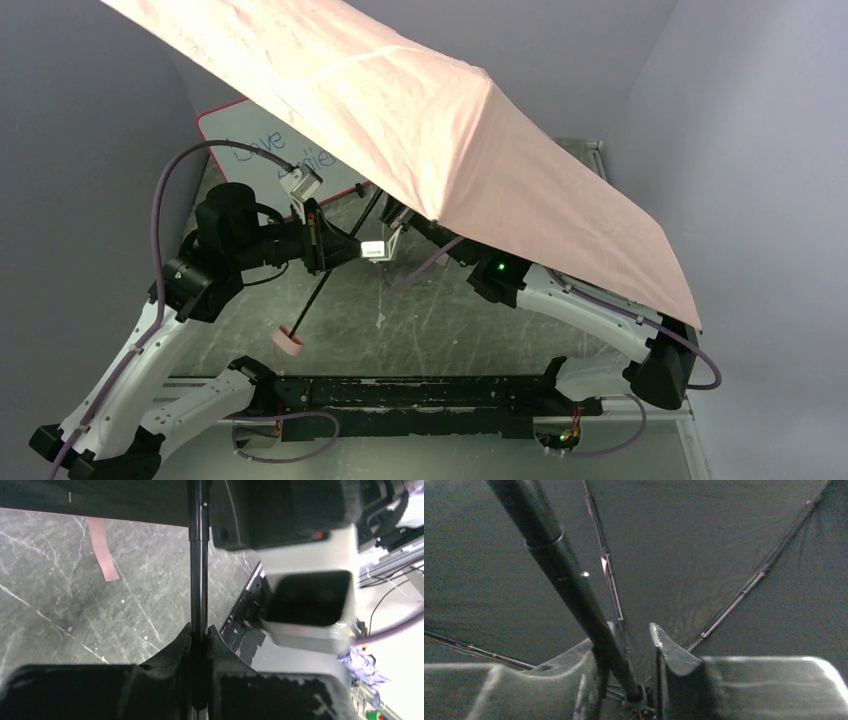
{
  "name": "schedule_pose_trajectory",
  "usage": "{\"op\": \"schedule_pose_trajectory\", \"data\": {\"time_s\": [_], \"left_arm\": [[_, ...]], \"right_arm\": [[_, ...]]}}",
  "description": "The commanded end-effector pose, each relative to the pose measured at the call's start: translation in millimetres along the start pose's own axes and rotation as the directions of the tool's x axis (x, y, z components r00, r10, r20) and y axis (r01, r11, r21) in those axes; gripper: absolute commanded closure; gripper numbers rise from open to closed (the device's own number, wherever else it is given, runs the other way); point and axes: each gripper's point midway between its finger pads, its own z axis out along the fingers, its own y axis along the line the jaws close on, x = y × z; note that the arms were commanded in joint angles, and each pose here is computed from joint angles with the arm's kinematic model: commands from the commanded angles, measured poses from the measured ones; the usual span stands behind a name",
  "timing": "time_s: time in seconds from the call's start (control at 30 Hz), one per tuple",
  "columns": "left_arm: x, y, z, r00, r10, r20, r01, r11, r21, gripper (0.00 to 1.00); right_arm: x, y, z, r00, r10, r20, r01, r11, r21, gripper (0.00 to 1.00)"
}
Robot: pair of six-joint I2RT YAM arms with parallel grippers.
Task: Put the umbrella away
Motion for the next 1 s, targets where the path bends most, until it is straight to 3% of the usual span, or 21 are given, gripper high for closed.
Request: {"op": "schedule_pose_trajectory", "data": {"time_s": [0.0,0.03,0.07,0.17,0.37,0.47,0.57,0.7,0.77,0.87,0.93,0.97], "left_arm": [[-28.2,15.5,3.0,0.99,0.021,0.141,-0.009,0.996,-0.086,0.95],[-32.8,14.0,1.7,0.986,0.016,0.166,-0.002,0.996,-0.086,0.95],[-37.0,12.9,1.1,0.982,0.01,0.188,0.006,0.996,-0.085,0.95],[-47.0,8.5,-0.4,0.972,0.0,0.237,0.017,0.997,-0.07,0.95],[-57.7,7.0,-2.8,0.959,0.014,0.283,0.007,0.997,-0.075,0.95],[-62.0,5.4,-5.3,0.951,0.028,0.307,-0.005,0.997,-0.075,0.95],[-64.2,4.7,-6.0,0.945,0.033,0.324,-0.011,0.997,-0.071,0.95],[-60.3,7.8,-3.5,0.948,0.036,0.316,-0.013,0.997,-0.074,0.95],[-57.4,10.6,-2.5,0.949,0.035,0.313,-0.01,0.997,-0.08,0.95],[-51.8,14.8,-1.3,0.95,0.032,0.311,-0.005,0.996,-0.087,0.95],[-47.3,18.5,-0.2,0.951,0.033,0.306,-0.004,0.996,-0.094,0.95],[-45.2,19.9,0.4,0.952,0.035,0.304,-0.006,0.995,-0.096,0.95]], "right_arm": [[3.8,-59.8,-23.8,0.995,0.095,0.024,-0.098,0.975,0.202,0.49],[3.5,-57.2,-26.7,0.994,0.106,0.024,-0.109,0.974,0.197,0.37],[3.8,-54.7,-30.3,0.993,0.115,0.022,-0.117,0.975,0.19,0.32],[1.9,-43.8,-40.0,0.99,0.136,0.024,-0.138,0.978,0.157,0.23],[4.9,-17.1,-66.9,0.966,0.259,-0.017,-0.256,0.96,0.113,0.2],[8.9,-9.4,-88.1,0.897,0.441,-0.027,-0.428,0.883,0.193,0.21],[9.8,-6.5,-109.6,0.786,0.618,0.019,-0.598,0.753,0.275,0.23],[-4.4,13.5,-127.7,0.588,0.804,0.093,-0.796,0.554,0.244,0.26],[-12.3,22.9,-135.9,0.448,0.885,0.128,-0.882,0.414,0.225,0.27],[-15.2,34.3,-144.9,0.146,0.976,0.163,-0.967,0.106,0.231,0.27],[-15.2,41.6,-145.2,-0.138,0.971,0.195,-0.951,-0.185,0.248,0.27],[-14.3,44.5,-144.9,-0.211,0.957,0.197,-0.931,-0.258,0.258,0.27]]}}
